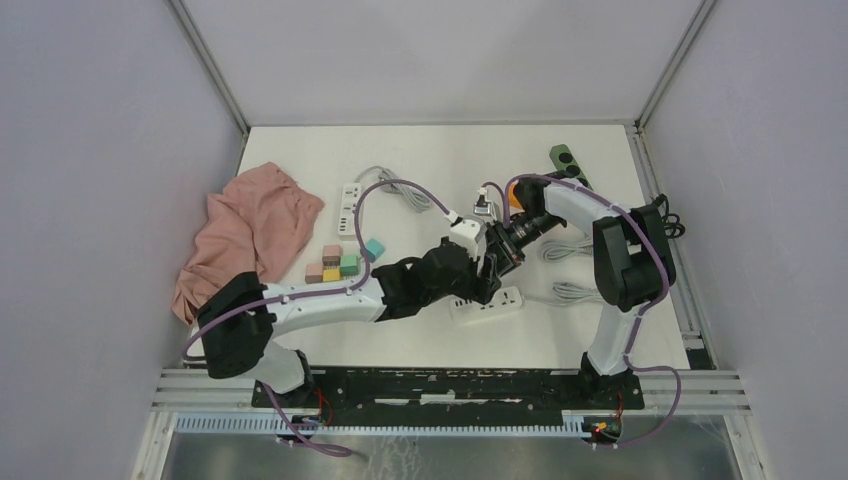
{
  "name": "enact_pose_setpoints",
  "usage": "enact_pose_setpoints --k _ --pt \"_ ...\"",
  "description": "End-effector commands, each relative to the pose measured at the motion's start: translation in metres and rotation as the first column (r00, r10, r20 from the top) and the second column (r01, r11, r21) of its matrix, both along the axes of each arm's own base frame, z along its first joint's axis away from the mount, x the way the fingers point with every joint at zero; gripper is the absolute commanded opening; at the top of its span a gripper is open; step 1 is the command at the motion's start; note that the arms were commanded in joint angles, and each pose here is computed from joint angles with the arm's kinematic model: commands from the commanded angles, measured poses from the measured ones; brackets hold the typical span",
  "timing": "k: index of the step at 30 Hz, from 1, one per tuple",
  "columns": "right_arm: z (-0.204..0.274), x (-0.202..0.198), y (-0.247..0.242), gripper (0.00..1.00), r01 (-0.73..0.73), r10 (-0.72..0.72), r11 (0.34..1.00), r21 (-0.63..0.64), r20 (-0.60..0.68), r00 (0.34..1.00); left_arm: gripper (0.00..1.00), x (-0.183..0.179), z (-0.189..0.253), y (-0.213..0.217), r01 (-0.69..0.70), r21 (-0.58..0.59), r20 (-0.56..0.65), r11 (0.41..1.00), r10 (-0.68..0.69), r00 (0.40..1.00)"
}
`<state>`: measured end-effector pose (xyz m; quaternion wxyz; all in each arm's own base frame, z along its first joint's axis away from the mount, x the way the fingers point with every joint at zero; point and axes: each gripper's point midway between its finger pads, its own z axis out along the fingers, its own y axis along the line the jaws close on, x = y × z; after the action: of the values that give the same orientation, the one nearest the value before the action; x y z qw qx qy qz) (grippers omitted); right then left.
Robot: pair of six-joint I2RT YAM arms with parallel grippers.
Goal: Pull the plug off the socket
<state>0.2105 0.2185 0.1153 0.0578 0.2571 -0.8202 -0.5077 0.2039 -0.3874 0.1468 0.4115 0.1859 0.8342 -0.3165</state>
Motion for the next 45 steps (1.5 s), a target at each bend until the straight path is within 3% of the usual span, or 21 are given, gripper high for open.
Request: enact_pose_setpoints --k 1,8,12,16,20,21,22,23,30,37,45 --pt "0.014 0.009 0.007 0.11 0.011 -0.012 0.999 0.048 0.016 1.0 0.76 0.007 -0.008 0.002 -0.048 0.133 0.041 0.99 0.043 0.998" --pt "0.013 0.009 0.006 0.13 0.012 -0.013 0.999 0.048 0.013 1.0 0.48 0.01 -0.009 -0.005 -0.046 0.162 0.046 0.986 0.039 0.998" --pt "0.014 0.009 0.006 0.2 0.007 -0.008 0.999 0.048 0.018 1.0 0.23 0.01 -0.009 -0.006 -0.029 0.167 0.049 0.985 0.021 0.999" --pt "0.017 0.009 0.005 0.33 -0.003 0.001 0.999 0.049 0.036 0.999 0.1 0.007 -0.011 -0.002 -0.016 0.178 0.053 0.984 0.007 0.999" --pt "0.022 0.01 0.002 0.55 -0.01 0.007 0.998 0.062 0.049 0.999 0.04 0.004 -0.008 0.005 -0.014 0.165 0.07 0.986 0.003 0.998" --pt "0.024 0.01 0.001 0.7 -0.011 0.007 0.998 0.066 0.054 0.999 0.03 0.004 -0.008 0.008 -0.017 0.164 0.074 0.986 0.005 0.997" --pt "0.025 0.011 0.0 0.96 -0.01 0.006 0.997 0.071 0.06 0.998 0.03 0.003 -0.008 0.01 -0.017 0.163 0.075 0.986 0.005 0.997" --pt "0.026 0.011 0.0 0.99 -0.009 0.004 0.997 0.077 0.063 0.998 0.03 0.002 -0.009 0.013 -0.019 0.163 0.077 0.986 0.006 0.997" --pt "0.031 0.017 -0.011 1.0 -0.002 -0.004 0.999 0.053 0.113 0.994 0.03 0.005 -0.014 0.042 -0.086 0.193 0.112 0.977 0.065 0.992" --pt "0.045 0.025 -0.028 1.0 0.028 -0.031 0.999 0.015 0.236 0.971 0.03 0.018 -0.024 0.1 -0.247 0.231 0.172 0.941 0.211 0.962" --pt "0.045 0.028 -0.032 1.0 0.053 -0.052 0.999 0.004 0.252 0.966 0.03 0.039 -0.026 0.16 -0.377 0.071 0.056 0.923 0.374 0.926"
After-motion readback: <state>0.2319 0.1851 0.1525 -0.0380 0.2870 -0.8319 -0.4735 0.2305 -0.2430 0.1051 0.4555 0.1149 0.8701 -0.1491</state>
